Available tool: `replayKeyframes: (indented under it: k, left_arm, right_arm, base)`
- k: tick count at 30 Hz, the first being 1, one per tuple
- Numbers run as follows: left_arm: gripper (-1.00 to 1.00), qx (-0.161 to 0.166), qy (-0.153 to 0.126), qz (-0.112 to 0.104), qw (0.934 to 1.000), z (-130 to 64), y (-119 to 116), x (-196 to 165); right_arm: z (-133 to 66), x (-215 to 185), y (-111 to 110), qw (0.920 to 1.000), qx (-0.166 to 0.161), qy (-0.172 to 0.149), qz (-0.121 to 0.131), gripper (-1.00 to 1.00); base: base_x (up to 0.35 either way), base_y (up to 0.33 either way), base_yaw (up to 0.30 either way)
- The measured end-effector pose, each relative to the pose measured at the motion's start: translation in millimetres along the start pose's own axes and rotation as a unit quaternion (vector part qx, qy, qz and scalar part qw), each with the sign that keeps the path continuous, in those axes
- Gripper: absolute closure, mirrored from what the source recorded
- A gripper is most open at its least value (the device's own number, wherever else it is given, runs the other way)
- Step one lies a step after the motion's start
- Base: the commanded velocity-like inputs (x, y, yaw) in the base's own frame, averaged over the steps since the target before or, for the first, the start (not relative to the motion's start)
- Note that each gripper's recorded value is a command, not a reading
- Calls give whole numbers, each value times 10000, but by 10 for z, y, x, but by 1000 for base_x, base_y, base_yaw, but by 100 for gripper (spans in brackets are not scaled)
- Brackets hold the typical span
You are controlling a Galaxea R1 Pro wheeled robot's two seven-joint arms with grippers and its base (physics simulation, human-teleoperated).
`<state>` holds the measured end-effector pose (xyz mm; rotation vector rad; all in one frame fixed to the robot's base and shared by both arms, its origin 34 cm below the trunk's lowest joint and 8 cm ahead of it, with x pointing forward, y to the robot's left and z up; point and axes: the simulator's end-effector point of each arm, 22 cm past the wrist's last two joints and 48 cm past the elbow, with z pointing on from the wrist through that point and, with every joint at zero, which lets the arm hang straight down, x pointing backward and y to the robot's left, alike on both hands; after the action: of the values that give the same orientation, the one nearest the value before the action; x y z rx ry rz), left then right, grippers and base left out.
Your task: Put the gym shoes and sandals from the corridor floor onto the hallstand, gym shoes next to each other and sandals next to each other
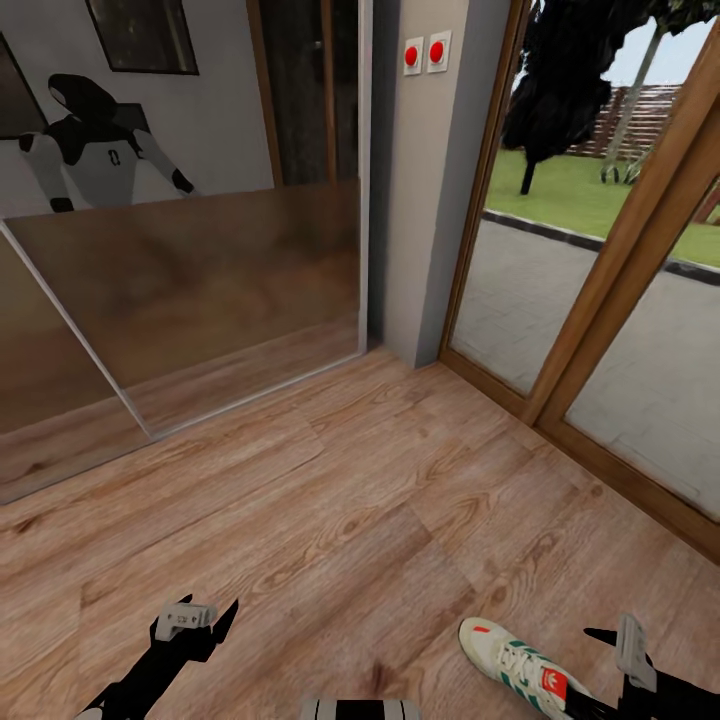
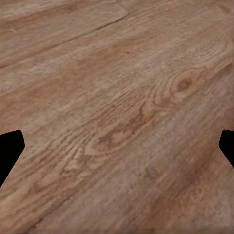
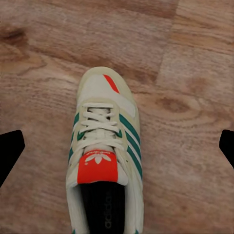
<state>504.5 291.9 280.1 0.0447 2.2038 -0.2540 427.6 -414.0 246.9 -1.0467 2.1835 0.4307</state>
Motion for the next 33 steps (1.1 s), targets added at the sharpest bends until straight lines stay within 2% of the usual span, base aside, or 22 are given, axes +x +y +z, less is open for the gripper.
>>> replayKeyframes:
  k: [23,33]
  left_arm:
    - [-100,-1,-1,1,10000,-1,3,-1]
    - [-100,-1,1,3,10000,-1,3,0]
  right_arm:
    - [13,-7,11,10000,-10,-8,-5,-100]
    - [19,-38,18,9999,-14,-80,-82,-100]
  base:
    - [-7,0,0]
    - [0,0,0]
